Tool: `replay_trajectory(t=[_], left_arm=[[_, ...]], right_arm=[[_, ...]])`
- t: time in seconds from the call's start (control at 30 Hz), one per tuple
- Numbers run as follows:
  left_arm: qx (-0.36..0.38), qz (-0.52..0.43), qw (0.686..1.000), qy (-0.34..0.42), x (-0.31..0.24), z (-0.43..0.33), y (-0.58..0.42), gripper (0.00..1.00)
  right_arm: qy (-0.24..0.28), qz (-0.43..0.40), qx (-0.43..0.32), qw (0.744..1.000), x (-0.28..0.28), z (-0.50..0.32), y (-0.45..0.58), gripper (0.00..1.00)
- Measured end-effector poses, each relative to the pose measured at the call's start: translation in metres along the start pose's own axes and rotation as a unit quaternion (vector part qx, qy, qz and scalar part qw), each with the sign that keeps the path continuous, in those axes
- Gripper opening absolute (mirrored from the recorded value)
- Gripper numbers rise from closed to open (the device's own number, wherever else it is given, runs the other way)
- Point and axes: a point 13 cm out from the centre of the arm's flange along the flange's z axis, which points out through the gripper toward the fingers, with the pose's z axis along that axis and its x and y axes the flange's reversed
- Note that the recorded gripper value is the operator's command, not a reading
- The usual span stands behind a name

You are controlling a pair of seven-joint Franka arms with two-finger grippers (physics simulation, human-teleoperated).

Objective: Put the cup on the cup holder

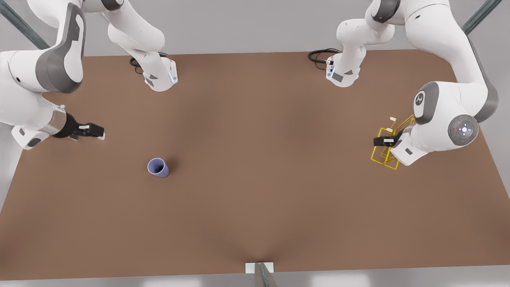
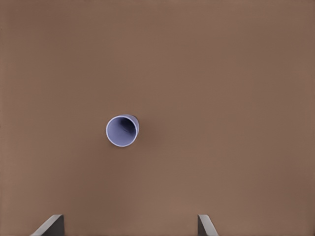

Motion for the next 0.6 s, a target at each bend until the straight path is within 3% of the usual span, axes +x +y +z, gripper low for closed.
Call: replay_trajectory(t=[0.13, 0.37, 0.6], left_arm=[[0.003, -0.005, 1.000, -0.020, -0.012, -0.002, -0.007, 1.00], [0.002, -0.005, 1.000, -0.015, -0.015, 0.008, -0.021, 1.00], [0.005, -0.011, 1.000, -0.007, -0.014, 0.011, -0.025, 1.00]], right_arm=[[-0.015, -0.011, 0.009, 1.000, 0.002, -0.011, 0.015, 1.00], [0.022, -0.023, -0.004, 0.999, -0.045, 0.061, 0.028, 1.00], [0.048, -0.052, 0.000, 0.997, -0.036, 0.123, 0.082, 1.00]])
